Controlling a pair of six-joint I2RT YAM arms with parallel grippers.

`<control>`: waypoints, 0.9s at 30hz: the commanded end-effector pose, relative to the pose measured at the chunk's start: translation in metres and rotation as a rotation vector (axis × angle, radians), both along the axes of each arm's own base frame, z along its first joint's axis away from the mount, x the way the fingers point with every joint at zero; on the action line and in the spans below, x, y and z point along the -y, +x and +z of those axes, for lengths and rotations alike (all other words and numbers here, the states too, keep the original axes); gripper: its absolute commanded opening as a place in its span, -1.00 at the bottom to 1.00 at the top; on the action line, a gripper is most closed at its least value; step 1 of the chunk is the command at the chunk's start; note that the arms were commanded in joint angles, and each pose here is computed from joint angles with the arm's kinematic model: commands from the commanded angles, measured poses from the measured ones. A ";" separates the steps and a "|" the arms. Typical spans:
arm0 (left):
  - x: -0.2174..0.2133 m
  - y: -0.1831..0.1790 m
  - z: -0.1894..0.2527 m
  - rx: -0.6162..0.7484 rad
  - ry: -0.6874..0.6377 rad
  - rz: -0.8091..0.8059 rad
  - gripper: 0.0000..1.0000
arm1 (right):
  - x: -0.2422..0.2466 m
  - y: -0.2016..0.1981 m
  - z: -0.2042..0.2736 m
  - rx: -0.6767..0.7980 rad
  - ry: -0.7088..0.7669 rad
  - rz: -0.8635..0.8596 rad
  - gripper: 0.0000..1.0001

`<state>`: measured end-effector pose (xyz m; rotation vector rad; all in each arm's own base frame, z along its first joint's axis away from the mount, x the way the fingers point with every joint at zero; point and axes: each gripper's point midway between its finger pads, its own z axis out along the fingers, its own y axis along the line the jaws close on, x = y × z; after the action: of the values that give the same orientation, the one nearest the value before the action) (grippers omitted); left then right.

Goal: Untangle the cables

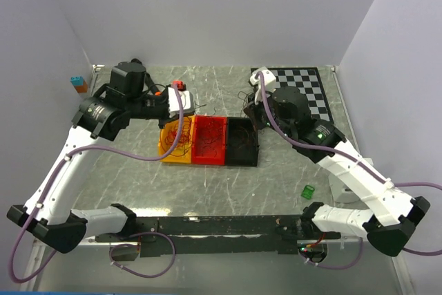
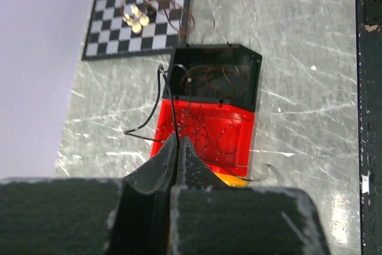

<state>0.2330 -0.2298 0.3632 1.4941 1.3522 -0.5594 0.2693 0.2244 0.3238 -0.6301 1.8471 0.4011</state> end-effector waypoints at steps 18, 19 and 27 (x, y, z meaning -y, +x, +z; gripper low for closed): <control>0.001 0.000 -0.004 -0.010 -0.017 0.008 -0.99 | -0.005 0.044 -0.052 -0.081 0.067 -0.098 -1.00; 0.000 0.000 -0.003 -0.005 -0.016 0.013 -0.99 | -0.004 0.046 -0.058 -0.093 0.060 -0.107 -1.00; -0.003 0.001 0.001 0.011 -0.018 0.032 -0.99 | -0.003 0.049 -0.098 -0.189 0.030 -0.153 -1.00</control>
<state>0.2367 -0.2295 0.3478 1.4863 1.4002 -0.5662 0.3101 0.2271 0.2336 -0.5026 2.0366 0.3948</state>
